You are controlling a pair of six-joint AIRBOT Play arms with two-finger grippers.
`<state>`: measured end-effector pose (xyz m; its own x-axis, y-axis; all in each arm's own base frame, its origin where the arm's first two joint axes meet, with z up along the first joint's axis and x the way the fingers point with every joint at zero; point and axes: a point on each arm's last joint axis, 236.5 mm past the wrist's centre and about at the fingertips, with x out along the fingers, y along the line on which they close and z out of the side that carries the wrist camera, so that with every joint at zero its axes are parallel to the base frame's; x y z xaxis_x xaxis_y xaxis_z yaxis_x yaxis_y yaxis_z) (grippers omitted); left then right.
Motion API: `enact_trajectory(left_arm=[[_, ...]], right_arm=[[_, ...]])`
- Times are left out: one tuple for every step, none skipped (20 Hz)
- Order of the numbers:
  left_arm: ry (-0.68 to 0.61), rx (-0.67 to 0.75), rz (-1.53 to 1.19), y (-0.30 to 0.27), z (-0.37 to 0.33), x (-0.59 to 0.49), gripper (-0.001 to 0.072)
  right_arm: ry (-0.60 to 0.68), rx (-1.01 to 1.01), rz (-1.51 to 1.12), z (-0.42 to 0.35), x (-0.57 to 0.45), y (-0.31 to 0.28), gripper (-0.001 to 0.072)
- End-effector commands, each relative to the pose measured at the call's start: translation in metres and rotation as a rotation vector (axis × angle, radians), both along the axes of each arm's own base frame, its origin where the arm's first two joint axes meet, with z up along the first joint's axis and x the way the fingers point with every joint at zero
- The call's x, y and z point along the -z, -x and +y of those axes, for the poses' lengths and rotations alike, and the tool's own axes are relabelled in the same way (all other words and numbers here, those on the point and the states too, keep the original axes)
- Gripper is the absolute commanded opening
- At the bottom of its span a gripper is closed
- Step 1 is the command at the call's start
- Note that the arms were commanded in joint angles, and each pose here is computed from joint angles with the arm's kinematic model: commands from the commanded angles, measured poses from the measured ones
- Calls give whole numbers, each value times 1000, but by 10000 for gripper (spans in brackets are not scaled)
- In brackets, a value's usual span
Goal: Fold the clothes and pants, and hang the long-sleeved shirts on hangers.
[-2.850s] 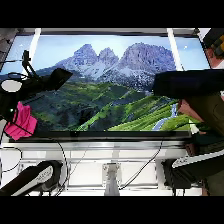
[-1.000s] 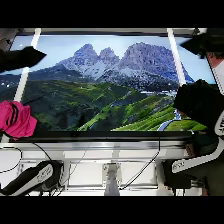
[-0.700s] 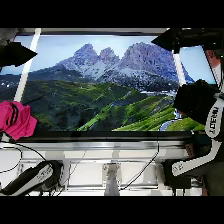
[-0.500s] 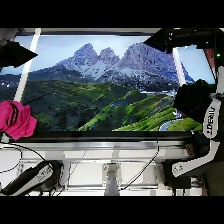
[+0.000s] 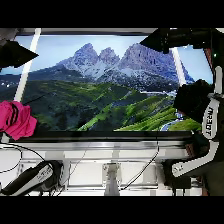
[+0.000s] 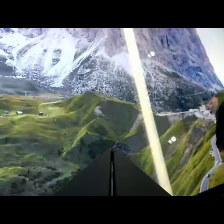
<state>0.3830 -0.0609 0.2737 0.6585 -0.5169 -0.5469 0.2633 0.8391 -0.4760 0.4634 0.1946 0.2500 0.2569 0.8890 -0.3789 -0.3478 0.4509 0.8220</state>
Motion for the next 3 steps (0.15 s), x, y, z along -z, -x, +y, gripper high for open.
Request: enact_trajectory(left_arm=[[0, 0, -1, 0, 0, -1, 51], [0, 0, -1, 0, 0, -1, 51], [-1, 0, -1, 0, 0, -1, 51]], right_arm=[[0, -1, -2, 1, -1, 0, 16], [0, -1, -2, 1, -1, 0, 16], [0, -1, -2, 1, -1, 0, 16]])
